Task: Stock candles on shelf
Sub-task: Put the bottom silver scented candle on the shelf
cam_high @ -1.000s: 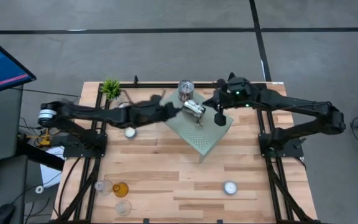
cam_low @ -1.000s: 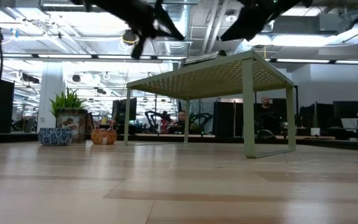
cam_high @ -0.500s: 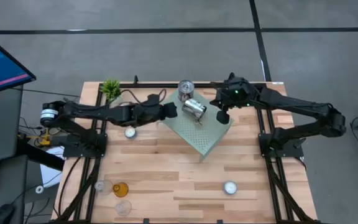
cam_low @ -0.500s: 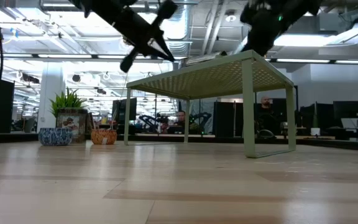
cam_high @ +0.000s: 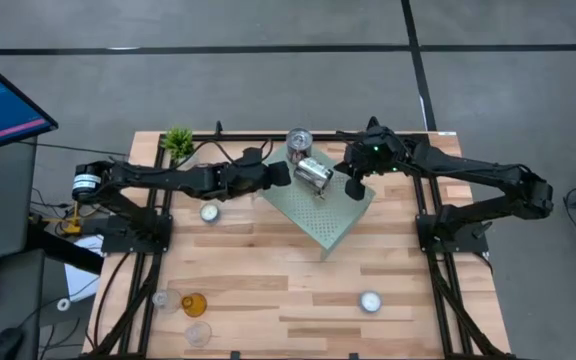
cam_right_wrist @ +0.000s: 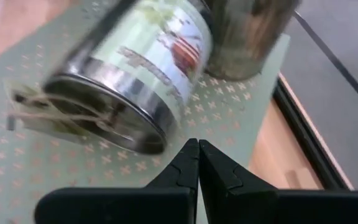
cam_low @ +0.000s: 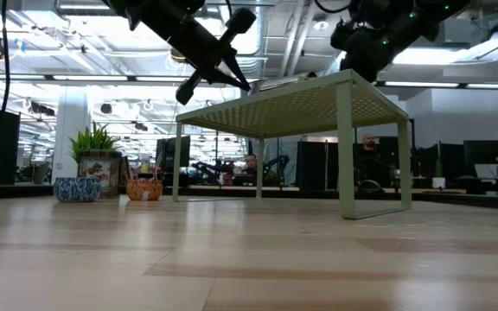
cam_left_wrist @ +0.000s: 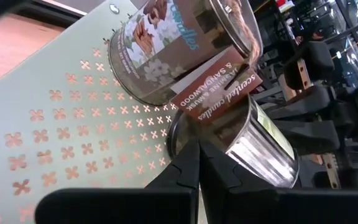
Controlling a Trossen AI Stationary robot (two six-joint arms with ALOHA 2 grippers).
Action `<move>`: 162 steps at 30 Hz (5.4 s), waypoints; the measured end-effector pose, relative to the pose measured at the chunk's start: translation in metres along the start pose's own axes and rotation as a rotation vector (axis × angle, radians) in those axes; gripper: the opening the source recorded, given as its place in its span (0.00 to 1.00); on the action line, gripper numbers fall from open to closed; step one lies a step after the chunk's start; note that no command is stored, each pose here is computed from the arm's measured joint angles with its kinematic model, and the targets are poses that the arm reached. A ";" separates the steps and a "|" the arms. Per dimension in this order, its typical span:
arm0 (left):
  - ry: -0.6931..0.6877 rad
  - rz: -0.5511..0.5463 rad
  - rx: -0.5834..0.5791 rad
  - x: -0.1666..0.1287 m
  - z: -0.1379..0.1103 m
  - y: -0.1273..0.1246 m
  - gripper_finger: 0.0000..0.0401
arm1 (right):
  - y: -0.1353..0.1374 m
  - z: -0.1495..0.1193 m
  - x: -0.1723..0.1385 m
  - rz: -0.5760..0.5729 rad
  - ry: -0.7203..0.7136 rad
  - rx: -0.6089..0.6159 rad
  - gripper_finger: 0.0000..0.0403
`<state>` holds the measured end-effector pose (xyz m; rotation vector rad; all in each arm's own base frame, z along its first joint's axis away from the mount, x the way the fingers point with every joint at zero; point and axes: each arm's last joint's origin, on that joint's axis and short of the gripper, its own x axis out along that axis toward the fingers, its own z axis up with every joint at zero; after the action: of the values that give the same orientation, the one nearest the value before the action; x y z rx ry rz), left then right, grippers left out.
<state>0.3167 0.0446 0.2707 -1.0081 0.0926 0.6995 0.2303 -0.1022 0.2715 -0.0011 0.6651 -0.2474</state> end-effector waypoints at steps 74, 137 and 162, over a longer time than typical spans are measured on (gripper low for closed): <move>0.075 -0.057 0.022 0.013 -0.018 -0.002 0.00 | 0.133 0.010 -0.023 -0.140 0.116 -0.607 0.42; 0.099 -0.115 0.055 0.004 -0.034 -0.013 0.00 | 0.069 0.006 -0.023 -0.168 -0.038 -0.326 0.43; 0.099 -0.115 0.058 0.004 -0.034 -0.013 0.00 | 0.066 0.008 -0.007 -0.183 -0.045 -0.304 0.01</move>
<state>0.3350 0.0151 0.2601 -0.9841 0.1396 0.5394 0.2447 -0.0369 0.2764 -0.3586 0.6531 -0.3192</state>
